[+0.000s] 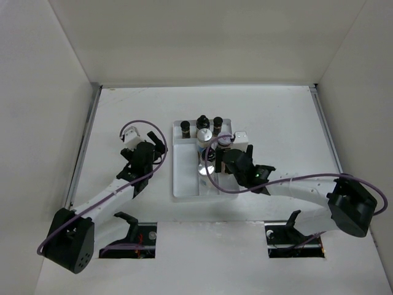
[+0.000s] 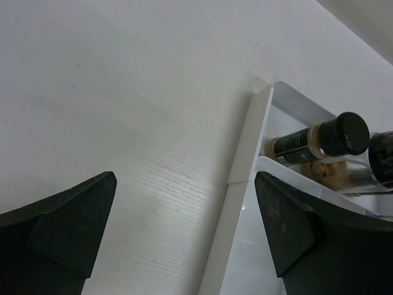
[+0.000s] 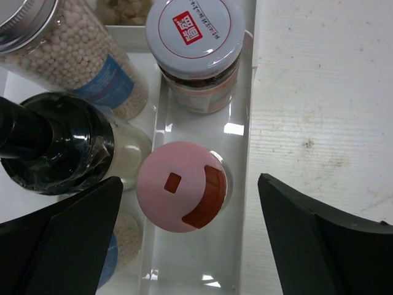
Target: Organize the condiment bottles
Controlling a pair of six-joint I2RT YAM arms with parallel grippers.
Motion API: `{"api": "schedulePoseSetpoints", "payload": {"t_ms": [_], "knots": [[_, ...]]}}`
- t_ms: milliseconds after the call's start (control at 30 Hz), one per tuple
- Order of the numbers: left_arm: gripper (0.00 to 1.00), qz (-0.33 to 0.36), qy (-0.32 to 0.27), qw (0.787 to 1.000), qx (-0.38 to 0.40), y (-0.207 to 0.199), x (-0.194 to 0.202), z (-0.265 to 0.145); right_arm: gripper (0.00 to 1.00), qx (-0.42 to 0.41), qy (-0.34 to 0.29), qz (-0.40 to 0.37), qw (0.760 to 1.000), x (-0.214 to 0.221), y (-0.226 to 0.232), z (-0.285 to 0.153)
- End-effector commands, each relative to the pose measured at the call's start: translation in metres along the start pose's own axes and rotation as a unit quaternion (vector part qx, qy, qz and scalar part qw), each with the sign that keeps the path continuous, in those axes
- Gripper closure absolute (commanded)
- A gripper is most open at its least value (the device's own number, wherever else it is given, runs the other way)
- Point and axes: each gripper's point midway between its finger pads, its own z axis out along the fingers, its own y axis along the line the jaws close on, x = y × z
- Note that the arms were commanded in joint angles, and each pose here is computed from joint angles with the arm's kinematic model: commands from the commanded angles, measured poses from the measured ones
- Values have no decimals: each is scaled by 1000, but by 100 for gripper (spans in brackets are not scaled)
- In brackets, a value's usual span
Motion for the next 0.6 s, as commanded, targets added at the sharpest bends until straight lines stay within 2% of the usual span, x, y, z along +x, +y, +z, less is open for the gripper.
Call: {"api": "schedulePoseSetpoints", "payload": {"t_ms": [0,133,300,433,567], "knots": [[0,-18,-4,1000,17,-20,-18,-3,0,-23,-49,26,998,-38,14,-12],[0,-16,-2,1000,21,-24,-23,-6,0,-27,-91,57,994,-69,1,-29],[0,-12,0,999,36,-35,-26,-14,0,17,-138,119,983,-99,-51,-35],[0,-4,4,999,53,-48,-25,-23,0,35,-192,196,961,-113,-87,-41],[0,3,6,998,65,-55,-27,-32,0,73,-227,258,936,-108,-126,-36]]}}
